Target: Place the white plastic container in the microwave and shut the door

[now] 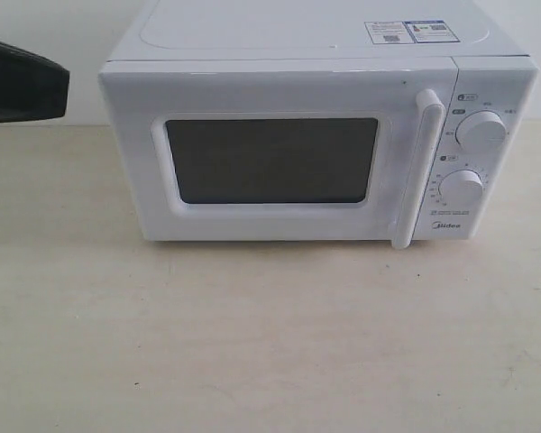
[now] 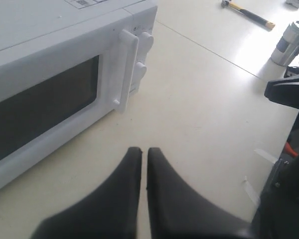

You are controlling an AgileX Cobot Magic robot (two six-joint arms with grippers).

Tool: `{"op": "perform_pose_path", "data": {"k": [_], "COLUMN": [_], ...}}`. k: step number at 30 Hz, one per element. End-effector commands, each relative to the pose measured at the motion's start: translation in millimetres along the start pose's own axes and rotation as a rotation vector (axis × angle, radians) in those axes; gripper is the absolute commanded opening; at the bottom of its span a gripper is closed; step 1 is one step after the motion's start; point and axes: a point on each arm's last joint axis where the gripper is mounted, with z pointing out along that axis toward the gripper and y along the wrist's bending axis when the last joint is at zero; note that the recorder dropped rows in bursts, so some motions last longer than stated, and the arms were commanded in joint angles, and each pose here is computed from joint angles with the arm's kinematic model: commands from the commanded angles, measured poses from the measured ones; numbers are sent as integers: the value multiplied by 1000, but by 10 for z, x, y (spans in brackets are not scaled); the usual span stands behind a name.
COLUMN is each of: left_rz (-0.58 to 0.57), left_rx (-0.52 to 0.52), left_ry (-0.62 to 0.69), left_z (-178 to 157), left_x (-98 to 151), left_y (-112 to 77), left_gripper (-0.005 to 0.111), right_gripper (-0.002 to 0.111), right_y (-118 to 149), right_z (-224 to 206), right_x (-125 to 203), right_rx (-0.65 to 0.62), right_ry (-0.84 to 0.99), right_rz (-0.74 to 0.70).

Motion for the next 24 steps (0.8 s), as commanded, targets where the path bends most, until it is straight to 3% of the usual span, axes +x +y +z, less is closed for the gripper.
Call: {"op": "perform_pose_path", "data": {"k": [1, 7, 13, 20, 24], "left_rz": [-13, 80, 43, 53, 144], "left_rx": [5, -111, -336, -570, -739], "left_ry": [-15, -10, -242, -433, -539], "left_z": [-11, -146, -718, -1072, -1108], "left_x": [-4, 30, 36, 399, 707], "left_y": [-12, 34, -6, -139, -157], "left_gripper": [4, 4, 4, 4, 4], "right_gripper": [0, 0, 0, 0, 0], "right_y": [-3, -3, -3, -4, -4], "right_z": [-5, -6, -6, -6, -6], "right_x": [9, 8, 7, 5, 5], "right_rx": [2, 2, 3, 4, 4], "right_ry": [1, 1, -1, -3, -3], "right_rz": [-8, -6, -6, -6, -6]}}
